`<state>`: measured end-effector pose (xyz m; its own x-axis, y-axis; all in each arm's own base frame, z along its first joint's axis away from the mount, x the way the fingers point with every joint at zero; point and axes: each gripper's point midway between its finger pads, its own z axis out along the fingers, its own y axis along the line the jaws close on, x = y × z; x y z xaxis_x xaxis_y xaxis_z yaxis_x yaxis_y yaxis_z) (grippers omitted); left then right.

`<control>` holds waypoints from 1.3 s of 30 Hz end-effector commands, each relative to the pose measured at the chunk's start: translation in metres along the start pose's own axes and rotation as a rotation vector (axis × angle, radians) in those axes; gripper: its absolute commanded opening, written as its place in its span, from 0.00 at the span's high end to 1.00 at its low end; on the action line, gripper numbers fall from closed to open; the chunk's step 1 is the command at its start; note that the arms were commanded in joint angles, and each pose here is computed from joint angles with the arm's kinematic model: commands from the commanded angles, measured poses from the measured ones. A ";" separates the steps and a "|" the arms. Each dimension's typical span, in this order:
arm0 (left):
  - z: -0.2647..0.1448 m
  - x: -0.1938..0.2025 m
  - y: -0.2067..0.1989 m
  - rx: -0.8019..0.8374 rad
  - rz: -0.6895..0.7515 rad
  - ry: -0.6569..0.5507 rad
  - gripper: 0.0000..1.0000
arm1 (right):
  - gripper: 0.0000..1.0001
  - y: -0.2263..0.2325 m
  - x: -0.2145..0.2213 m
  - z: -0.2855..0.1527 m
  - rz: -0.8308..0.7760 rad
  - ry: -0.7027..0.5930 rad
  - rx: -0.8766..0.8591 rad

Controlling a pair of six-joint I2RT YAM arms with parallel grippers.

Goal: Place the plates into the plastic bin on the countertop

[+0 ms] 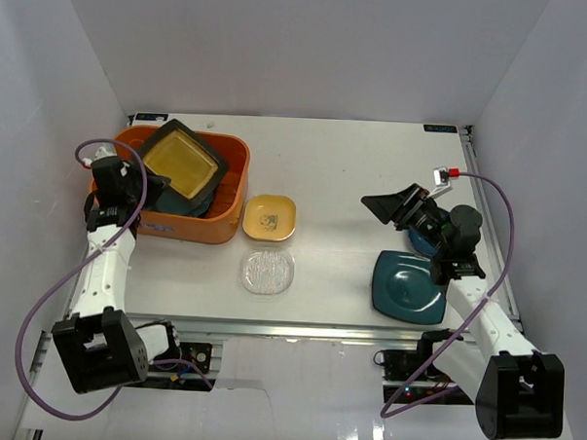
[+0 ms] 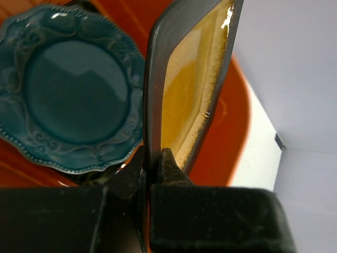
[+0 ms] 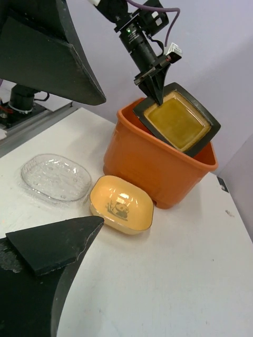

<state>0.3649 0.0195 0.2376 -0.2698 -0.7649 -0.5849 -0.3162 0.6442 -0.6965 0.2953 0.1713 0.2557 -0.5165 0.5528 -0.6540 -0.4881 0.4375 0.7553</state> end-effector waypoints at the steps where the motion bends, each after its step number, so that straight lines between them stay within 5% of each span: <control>1: 0.002 -0.025 -0.015 0.068 -0.018 -0.097 1.00 | 0.09 -0.012 0.004 -0.010 -0.075 -0.005 0.063; 10: 0.040 -0.012 0.021 -0.039 -0.067 -0.033 1.00 | 0.08 -0.012 -0.003 -0.019 -0.126 -0.037 0.107; 11: 0.041 -0.012 0.022 -0.044 -0.058 -0.035 0.91 | 0.08 -0.016 -0.002 -0.020 -0.132 -0.038 0.130; 12: 0.042 -0.014 0.022 -0.046 -0.053 -0.037 0.69 | 0.08 -0.019 -0.003 -0.021 -0.137 -0.043 0.144; 14: 0.043 -0.014 0.022 -0.049 -0.043 -0.033 0.49 | 0.08 -0.022 -0.006 -0.023 -0.144 -0.060 0.170; 22: 0.044 -0.019 0.023 -0.062 -0.001 -0.040 0.02 | 0.07 -0.047 -0.015 -0.030 -0.166 -0.104 0.314; 27: 0.020 -0.059 -0.014 0.003 0.047 -0.163 0.02 | 0.00 -0.085 -0.031 -0.045 -0.191 -0.182 0.515; 34: -0.018 -0.089 -0.061 0.049 0.149 -0.345 0.02 | 0.22 -0.141 -0.053 -0.084 -0.157 -0.311 0.775; 39: -0.030 -0.060 -0.085 0.201 0.184 -0.274 0.02 | 0.36 -0.184 -0.057 -0.134 -0.049 -0.439 0.959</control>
<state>0.3858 0.0238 0.3425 -0.0227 -0.6433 -0.7653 -0.1538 0.7586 -0.6331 0.3277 -0.0012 0.1633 -0.2015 0.6171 -0.7607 0.2140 0.7856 0.5806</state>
